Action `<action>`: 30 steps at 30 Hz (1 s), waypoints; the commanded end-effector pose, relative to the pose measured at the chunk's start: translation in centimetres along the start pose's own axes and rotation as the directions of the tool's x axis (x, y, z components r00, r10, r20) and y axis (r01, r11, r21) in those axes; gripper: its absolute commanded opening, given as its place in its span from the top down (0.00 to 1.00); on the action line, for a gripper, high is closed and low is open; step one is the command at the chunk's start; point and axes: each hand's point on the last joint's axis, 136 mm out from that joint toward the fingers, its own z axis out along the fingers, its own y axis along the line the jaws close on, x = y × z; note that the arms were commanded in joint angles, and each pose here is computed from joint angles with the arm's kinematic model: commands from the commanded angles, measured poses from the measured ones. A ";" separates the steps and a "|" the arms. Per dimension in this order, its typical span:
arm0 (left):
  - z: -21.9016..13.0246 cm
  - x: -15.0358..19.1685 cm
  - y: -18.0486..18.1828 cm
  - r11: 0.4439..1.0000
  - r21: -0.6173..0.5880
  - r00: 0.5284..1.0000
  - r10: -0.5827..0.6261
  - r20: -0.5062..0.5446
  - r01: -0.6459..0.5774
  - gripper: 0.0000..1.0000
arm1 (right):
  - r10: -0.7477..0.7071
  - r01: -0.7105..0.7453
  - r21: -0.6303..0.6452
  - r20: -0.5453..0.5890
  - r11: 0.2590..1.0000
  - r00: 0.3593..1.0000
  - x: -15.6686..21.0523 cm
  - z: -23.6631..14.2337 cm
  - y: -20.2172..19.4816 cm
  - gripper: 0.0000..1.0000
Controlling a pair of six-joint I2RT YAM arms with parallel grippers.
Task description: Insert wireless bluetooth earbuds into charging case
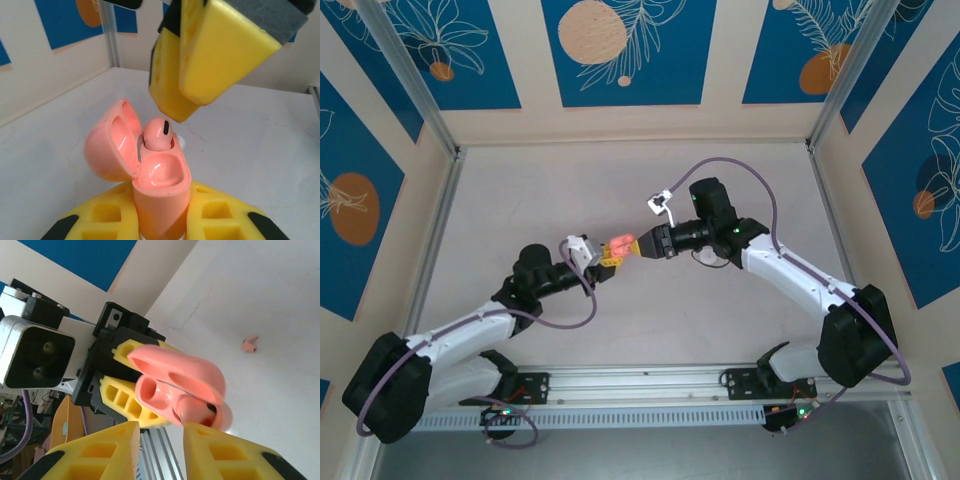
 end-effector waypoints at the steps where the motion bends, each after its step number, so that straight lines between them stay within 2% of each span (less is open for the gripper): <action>1: -1.1 -0.8 2.4 0.992 -0.129 1.000 -0.005 0.013 0.007 0.90 | -0.048 0.047 0.019 0.068 0.999 0.997 -2.1 -1.4 1.8 0.70; 4: -2.1 -0.5 4.5 0.972 -0.233 0.999 -0.039 -0.024 0.033 0.89 | 0.001 -0.013 0.142 0.081 0.990 0.997 -2.7 -1.6 0.3 0.70; 8: -3.8 0.2 7.2 0.933 -0.348 0.992 -0.116 -0.050 0.092 0.88 | 0.105 -0.125 0.341 0.076 0.932 0.992 -2.2 -1.3 -2.8 0.70; 13: -6.6 2.0 11.0 0.831 -0.521 0.969 -0.246 -0.032 0.194 0.88 | 0.234 -0.234 0.463 0.058 0.855 0.971 -1.6 -0.1 -4.6 0.69; 16: -7.9 2.9 12.3 0.782 -0.572 0.951 -0.308 -0.013 0.246 0.88 | 0.237 -0.195 0.523 -0.013 0.830 0.971 -1.1 1.6 -4.9 0.68; 21: -9.9 4.3 14.0 0.707 -0.636 0.919 -0.393 0.010 0.309 0.88 | 0.183 -0.086 0.498 -0.150 0.863 0.972 -0.9 5.7 -4.6 0.66; 26: -12.0 5.4 15.4 0.629 -0.685 0.888 -0.456 0.058 0.368 0.88 | 0.197 -0.071 0.465 -0.228 0.883 0.953 -0.7 10.1 -5.4 0.66; 30: -13.4 5.3 15.9 0.595 -0.709 0.886 -0.456 0.090 0.378 0.87 | 0.217 -0.056 0.473 -0.292 0.879 0.932 0.3 13.7 -6.8 0.59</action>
